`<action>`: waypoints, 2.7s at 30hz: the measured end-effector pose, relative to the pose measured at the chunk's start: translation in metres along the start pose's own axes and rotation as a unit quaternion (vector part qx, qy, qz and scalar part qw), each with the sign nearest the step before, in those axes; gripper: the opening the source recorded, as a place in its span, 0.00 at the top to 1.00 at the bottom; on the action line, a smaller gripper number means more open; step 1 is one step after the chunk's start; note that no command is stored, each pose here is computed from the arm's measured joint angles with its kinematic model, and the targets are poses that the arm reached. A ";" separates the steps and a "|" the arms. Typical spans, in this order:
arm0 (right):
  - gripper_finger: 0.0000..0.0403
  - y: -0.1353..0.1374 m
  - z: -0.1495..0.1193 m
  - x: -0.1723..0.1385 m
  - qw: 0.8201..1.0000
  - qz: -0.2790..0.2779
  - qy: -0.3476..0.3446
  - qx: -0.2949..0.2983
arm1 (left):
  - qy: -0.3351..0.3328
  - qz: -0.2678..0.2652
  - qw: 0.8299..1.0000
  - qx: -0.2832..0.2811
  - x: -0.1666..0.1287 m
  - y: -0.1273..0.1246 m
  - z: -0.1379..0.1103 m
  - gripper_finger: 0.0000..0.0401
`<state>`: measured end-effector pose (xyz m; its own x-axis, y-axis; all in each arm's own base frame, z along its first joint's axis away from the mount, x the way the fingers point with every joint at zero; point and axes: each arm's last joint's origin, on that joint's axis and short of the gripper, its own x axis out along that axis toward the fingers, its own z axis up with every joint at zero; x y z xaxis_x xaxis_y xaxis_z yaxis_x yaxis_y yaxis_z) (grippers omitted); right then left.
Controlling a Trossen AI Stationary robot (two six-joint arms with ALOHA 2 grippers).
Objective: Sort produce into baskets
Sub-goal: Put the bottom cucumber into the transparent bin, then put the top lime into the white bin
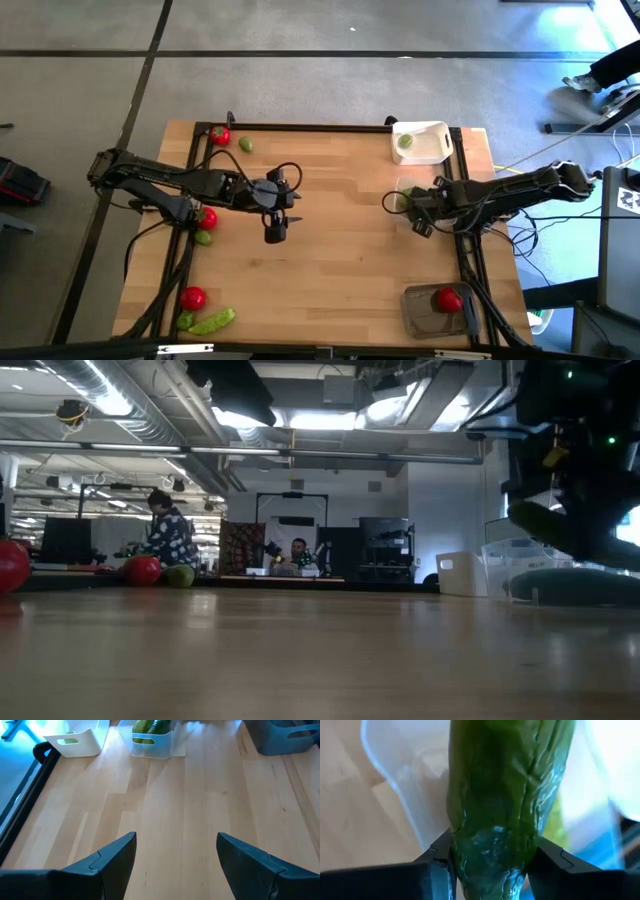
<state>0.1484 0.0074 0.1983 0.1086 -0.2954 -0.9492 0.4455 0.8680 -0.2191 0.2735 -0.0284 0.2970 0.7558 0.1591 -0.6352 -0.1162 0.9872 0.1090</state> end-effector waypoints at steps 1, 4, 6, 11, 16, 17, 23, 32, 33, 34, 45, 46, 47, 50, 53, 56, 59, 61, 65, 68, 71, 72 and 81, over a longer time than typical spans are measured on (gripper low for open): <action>0.63 0.001 -0.001 0.002 1.000 0.011 0.005 0.000 | 0.000 0.000 1.000 0.000 0.000 0.000 0.000 0.32; 0.63 0.002 0.001 0.004 1.000 0.028 0.002 0.004 | 0.000 0.000 1.000 0.000 0.000 0.000 0.000 0.32; 0.63 0.003 0.001 0.004 1.000 0.029 0.000 0.001 | 0.000 0.000 1.000 0.000 0.000 0.000 0.000 0.32; 0.61 0.003 0.001 0.004 1.000 0.029 0.000 -0.002 | 0.001 0.000 1.000 0.000 0.000 0.000 0.000 0.32; 0.53 0.003 0.001 0.004 1.000 0.029 0.000 -0.002 | 0.004 0.000 1.000 0.001 0.000 0.000 -0.001 0.32; 0.51 0.003 0.001 0.004 1.000 0.028 -0.001 -0.002 | 0.004 0.000 1.000 0.001 0.000 0.000 -0.001 0.32; 0.38 0.002 0.001 0.003 1.000 0.029 0.002 -0.005 | 0.003 0.000 1.000 0.000 0.000 0.000 -0.001 0.32; 0.37 -0.001 0.014 -0.029 0.999 0.038 -0.007 0.001 | 0.003 0.000 1.000 0.000 0.000 0.000 -0.001 0.32; 0.38 -0.001 0.016 -0.033 0.999 0.042 -0.016 0.004 | 0.003 0.000 1.000 0.000 0.000 0.000 -0.001 0.32; 0.39 -0.001 0.019 -0.037 0.999 0.045 -0.026 0.007 | 0.003 0.000 1.000 0.000 0.000 0.000 -0.001 0.32; 0.42 0.017 0.063 -0.054 0.964 0.124 -0.234 0.034 | 0.013 0.002 0.999 -0.035 0.000 0.001 -0.002 0.32; 0.42 0.019 0.068 -0.055 0.958 0.130 -0.253 0.030 | 0.017 0.005 0.999 -0.036 0.000 0.002 -0.003 0.32; 0.42 0.021 0.072 -0.057 0.952 0.136 -0.274 0.027 | 0.019 0.012 0.999 -0.036 0.000 0.003 -0.004 0.32; 0.42 0.028 0.083 -0.057 0.940 0.142 -0.310 0.009 | 0.033 0.047 0.997 -0.044 0.000 0.006 -0.007 0.32; 0.42 0.034 0.092 -0.054 0.932 0.144 -0.333 -0.004 | 0.052 0.102 0.992 -0.055 0.001 0.015 -0.012 0.32; 0.42 0.041 0.101 -0.048 0.928 0.143 -0.343 -0.013 | 0.069 0.156 0.983 -0.074 0.002 0.029 -0.015 0.32; 0.42 0.049 0.108 -0.042 0.925 0.142 -0.352 -0.020 | 0.096 0.188 0.973 -0.092 0.003 0.046 -0.021 0.32; 0.42 0.053 0.113 -0.036 0.923 0.141 -0.357 -0.024 | 0.108 0.207 0.966 -0.106 0.004 0.058 -0.023 0.32; 0.42 0.060 0.118 -0.028 0.923 0.142 -0.356 -0.035 | 0.126 0.245 0.951 -0.139 0.004 0.085 -0.028 0.32; 0.42 0.062 0.119 -0.024 0.926 0.139 -0.350 -0.038 | 0.134 0.274 0.937 -0.168 0.003 0.107 -0.033 0.32; 0.42 0.062 0.119 -0.023 0.927 0.138 -0.347 -0.039 | 0.142 0.301 0.922 -0.196 0.000 0.128 -0.038 0.32; 0.42 0.062 0.119 -0.023 0.926 0.139 -0.348 -0.039 | 0.144 0.310 0.918 -0.203 -0.001 0.134 -0.040 0.32; 0.42 0.063 0.122 -0.025 0.921 0.139 -0.362 -0.044 | 0.163 0.370 0.879 -0.252 -0.013 0.183 -0.057 0.32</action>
<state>0.2819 0.0208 0.2357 0.7862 -0.2179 -0.5783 0.2410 0.9698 -0.0379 0.2060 0.1504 0.2819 0.1372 0.6724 -0.7273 -0.8320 0.4767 0.2838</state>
